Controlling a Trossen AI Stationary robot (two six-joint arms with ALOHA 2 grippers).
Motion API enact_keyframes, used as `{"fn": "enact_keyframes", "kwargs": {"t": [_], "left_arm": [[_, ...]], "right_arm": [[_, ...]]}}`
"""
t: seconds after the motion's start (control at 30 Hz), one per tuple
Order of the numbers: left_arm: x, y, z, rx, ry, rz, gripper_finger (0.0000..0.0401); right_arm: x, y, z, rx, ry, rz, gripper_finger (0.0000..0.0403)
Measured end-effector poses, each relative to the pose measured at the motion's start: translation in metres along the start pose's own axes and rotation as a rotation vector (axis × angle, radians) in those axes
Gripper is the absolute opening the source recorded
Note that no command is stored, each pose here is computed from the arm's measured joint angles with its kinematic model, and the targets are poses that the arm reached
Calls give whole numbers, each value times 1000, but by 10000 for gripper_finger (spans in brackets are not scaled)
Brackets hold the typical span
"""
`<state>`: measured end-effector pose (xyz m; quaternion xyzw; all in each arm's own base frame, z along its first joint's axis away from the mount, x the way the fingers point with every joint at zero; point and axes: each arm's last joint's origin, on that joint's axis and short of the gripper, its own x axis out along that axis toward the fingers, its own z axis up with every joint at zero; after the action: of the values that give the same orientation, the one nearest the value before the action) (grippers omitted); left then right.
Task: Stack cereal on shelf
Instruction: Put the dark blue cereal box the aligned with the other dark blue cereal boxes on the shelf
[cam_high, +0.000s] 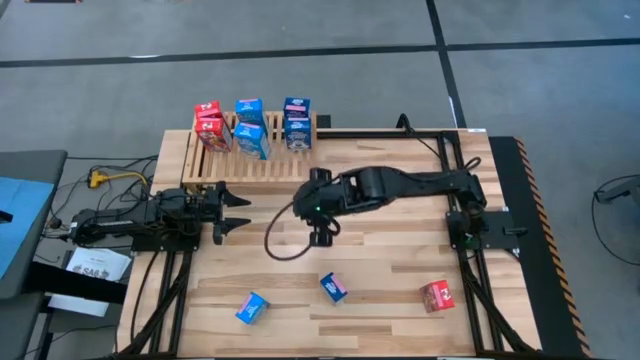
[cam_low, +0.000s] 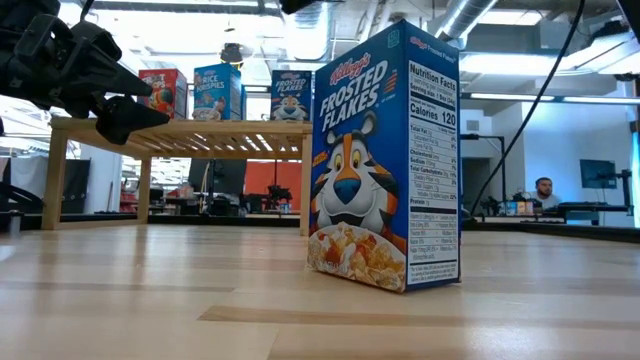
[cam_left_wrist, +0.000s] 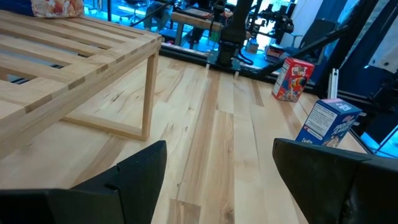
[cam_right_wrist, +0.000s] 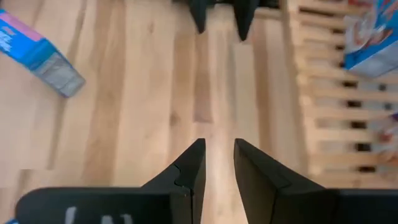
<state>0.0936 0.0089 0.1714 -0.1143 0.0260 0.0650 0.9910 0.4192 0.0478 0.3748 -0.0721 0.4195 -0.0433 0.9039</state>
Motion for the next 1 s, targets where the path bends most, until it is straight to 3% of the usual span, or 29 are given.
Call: {"fn": "enact_keyframes", "kwargs": {"t": [0.2,0.6,0.87,1.0], "left_arm": [[0,0,0,0,0,0,283],[0,0,0,0,-1,1,283],[0,0,0,0,0,0,283],[0,0,0,0,0,1,283]], "right_arm": [[-7,19,-11,209,104,49,133],[-17,57,-26,586,255,57,268],[-13,83,-37,752,325,35,300],[-5,98,-44,807,365,85,309]]}}
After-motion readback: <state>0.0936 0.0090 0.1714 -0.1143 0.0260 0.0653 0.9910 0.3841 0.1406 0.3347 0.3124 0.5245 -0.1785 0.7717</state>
